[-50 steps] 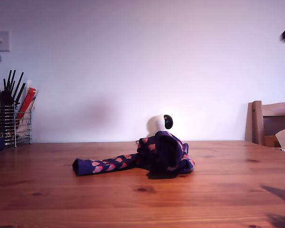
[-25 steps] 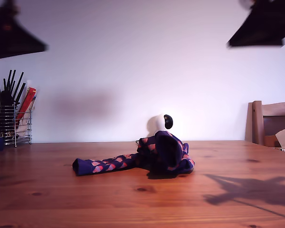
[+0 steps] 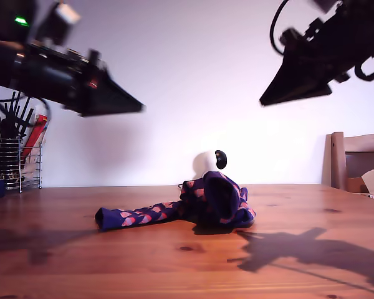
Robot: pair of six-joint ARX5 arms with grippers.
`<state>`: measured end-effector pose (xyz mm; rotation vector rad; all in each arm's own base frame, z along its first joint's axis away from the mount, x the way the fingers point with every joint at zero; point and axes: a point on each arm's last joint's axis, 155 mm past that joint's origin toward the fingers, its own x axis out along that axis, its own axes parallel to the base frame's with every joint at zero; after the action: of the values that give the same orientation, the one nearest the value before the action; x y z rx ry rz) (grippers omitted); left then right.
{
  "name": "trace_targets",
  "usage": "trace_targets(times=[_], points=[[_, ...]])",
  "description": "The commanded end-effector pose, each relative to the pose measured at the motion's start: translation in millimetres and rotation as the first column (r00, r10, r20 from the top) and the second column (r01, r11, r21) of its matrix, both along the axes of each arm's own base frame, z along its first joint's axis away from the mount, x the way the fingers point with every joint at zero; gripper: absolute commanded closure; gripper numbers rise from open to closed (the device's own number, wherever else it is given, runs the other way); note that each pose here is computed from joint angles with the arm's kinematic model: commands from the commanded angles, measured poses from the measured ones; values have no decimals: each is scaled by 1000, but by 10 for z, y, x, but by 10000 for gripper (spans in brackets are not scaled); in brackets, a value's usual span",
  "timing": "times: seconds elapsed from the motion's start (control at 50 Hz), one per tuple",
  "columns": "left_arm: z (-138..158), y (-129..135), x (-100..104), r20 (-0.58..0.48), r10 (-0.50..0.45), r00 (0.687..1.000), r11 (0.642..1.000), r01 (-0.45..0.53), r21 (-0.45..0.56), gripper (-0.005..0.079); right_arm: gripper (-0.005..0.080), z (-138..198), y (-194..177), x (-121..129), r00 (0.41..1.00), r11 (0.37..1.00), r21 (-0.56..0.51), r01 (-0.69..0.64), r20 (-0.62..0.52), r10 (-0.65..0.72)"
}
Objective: Fold the socks in front of you. After folding them, place them to the left side.
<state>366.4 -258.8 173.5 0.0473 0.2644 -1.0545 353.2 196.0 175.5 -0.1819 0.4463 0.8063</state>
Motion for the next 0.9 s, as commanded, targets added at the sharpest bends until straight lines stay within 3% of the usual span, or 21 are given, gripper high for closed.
trace_targets(times=[0.0,0.12,0.26,0.32,0.62,0.88], points=[[-189,-102,-95,5,-51,999,997,50,51,753,763,-52,72,-13,999,998,-40,-45,23,46],[-365,-258,-258,72,-149,986,979,137,150,739,726,-173,155,-44,994,990,-96,-101,38,105],[-583,-410,-371,102,-224,969,955,197,224,575,582,-411,292,-117,986,976,-140,-166,1,168],[-670,-449,-361,113,-229,967,947,195,253,544,531,-485,346,-152,983,971,-153,-184,-14,184],[-759,-517,-107,138,-182,974,948,136,289,542,464,-772,472,-226,966,906,-352,-234,23,258],[-749,-589,-107,133,-196,972,945,150,291,542,429,-945,421,-77,970,876,-442,-190,54,238]])
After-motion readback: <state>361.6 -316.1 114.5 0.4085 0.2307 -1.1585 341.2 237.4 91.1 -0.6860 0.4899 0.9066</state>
